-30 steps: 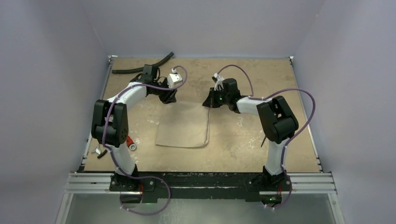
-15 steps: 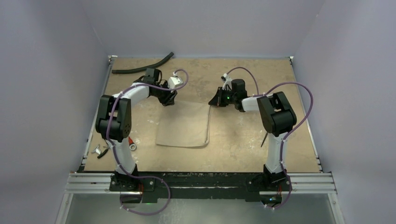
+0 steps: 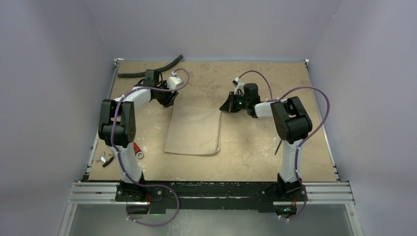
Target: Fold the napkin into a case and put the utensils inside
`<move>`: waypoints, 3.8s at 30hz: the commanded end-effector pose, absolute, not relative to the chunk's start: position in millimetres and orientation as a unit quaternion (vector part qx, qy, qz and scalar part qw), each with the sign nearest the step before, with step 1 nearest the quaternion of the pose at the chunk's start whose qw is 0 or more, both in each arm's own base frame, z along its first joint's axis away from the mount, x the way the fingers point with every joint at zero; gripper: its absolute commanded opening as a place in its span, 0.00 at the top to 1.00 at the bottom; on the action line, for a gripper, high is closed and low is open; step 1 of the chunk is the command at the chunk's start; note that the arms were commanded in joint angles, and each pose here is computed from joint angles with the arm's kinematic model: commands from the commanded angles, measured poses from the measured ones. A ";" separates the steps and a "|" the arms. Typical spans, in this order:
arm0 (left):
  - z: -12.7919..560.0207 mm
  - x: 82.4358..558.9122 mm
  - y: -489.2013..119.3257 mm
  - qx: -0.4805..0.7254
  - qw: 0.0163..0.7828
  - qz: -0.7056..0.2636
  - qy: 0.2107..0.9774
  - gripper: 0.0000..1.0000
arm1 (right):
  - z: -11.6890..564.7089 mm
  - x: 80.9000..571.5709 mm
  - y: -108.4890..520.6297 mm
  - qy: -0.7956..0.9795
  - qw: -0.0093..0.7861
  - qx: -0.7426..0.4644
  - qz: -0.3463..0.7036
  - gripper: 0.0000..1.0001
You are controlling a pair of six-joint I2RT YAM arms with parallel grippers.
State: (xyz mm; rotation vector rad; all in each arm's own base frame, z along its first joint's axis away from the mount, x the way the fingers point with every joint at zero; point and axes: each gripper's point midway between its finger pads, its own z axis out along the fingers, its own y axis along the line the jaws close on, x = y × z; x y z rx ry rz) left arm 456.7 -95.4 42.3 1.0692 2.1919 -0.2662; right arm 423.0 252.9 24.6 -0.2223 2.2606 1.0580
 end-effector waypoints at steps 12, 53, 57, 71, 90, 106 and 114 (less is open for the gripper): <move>234.4 479.7 -77.7 0.319 0.500 -0.081 0.801 0.16 | 167.8 431.4 249.6 0.812 0.482 -0.155 0.288 0.81; 49.1 216.4 -96.6 0.724 0.270 -0.140 0.619 0.06 | 87.3 197.7 281.5 0.597 0.397 -0.687 0.118 0.01; 41.5 217.4 -99.1 0.723 0.253 -0.148 0.625 0.07 | 68.5 194.1 281.1 0.587 0.371 -0.710 0.116 0.01; 17.0 217.8 -104.7 0.702 0.233 -0.184 0.647 0.30 | 47.8 205.1 300.6 0.560 0.402 -0.716 0.107 0.07; 129.1 358.8 -186.9 0.546 0.355 -0.297 0.698 0.16 | 37.7 202.1 302.6 0.540 0.401 -0.733 0.103 0.25; 58.4 388.0 -261.2 0.578 0.358 -0.197 0.707 0.19 | 17.2 193.2 310.0 0.555 0.370 -0.737 0.110 0.39; 6.0 406.6 -229.8 0.619 0.299 -0.097 0.720 0.20 | 12.2 187.0 309.8 0.575 0.349 -0.730 0.121 0.33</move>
